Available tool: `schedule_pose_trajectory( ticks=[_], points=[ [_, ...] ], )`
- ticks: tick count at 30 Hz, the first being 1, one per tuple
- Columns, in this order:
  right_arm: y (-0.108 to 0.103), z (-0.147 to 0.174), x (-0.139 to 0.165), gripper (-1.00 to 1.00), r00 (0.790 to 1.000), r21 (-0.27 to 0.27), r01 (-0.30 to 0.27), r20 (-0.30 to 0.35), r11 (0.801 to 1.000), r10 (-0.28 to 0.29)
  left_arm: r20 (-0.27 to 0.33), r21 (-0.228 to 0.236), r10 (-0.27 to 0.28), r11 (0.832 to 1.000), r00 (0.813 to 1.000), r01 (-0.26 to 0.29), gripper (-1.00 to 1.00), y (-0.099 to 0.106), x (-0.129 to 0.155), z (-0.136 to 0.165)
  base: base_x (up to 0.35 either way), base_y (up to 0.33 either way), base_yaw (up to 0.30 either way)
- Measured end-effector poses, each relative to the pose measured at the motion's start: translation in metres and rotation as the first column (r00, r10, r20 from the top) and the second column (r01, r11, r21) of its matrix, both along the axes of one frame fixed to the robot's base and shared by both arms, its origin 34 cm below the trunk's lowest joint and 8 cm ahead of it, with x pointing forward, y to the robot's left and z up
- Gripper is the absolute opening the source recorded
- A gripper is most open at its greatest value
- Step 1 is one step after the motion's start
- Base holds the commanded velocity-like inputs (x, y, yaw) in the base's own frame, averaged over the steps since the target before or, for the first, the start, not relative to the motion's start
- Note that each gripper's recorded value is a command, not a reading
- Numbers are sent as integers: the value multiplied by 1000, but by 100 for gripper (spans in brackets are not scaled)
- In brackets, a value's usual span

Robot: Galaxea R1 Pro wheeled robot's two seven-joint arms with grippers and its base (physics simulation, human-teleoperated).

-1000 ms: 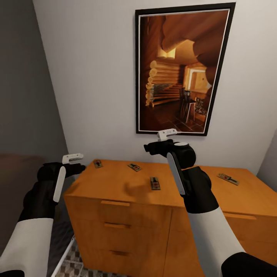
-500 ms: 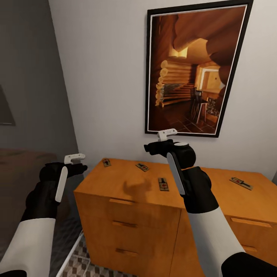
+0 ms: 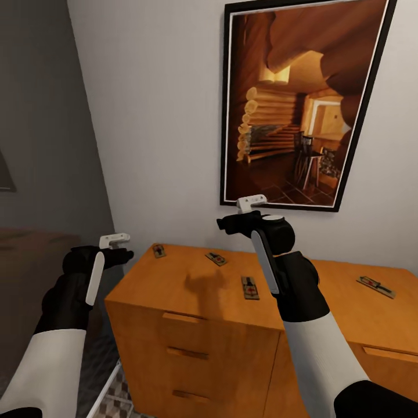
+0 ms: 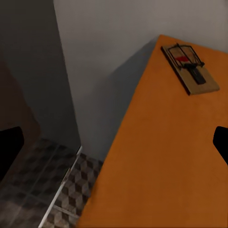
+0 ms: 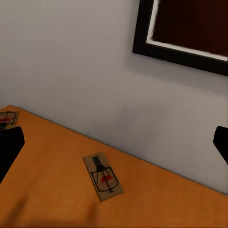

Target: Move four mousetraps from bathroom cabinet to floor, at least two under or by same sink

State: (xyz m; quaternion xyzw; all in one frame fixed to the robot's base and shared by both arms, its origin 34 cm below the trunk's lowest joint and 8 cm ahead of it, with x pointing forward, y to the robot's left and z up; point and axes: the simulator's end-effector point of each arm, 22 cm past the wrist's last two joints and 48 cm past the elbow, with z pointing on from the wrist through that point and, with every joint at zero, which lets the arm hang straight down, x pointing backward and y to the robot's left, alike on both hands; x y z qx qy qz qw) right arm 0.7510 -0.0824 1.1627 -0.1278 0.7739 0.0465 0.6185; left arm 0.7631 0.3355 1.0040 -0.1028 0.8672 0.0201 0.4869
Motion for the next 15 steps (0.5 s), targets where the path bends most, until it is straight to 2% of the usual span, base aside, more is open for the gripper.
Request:
schedule_pose_trajectory(
  ticks=[8,15],
  points=[
    [1,-13,4,100,1000,-11,0,-31,1000,0,-4,-2,-3,1000,1000,3,100,-2,0,-2,285,0,1],
    [1,-41,12,100,995,-30,5,-97,1000,-8,-5,-3,-4,1000,1000,4,100,-4,1,-3,115,0,0]
  ],
)
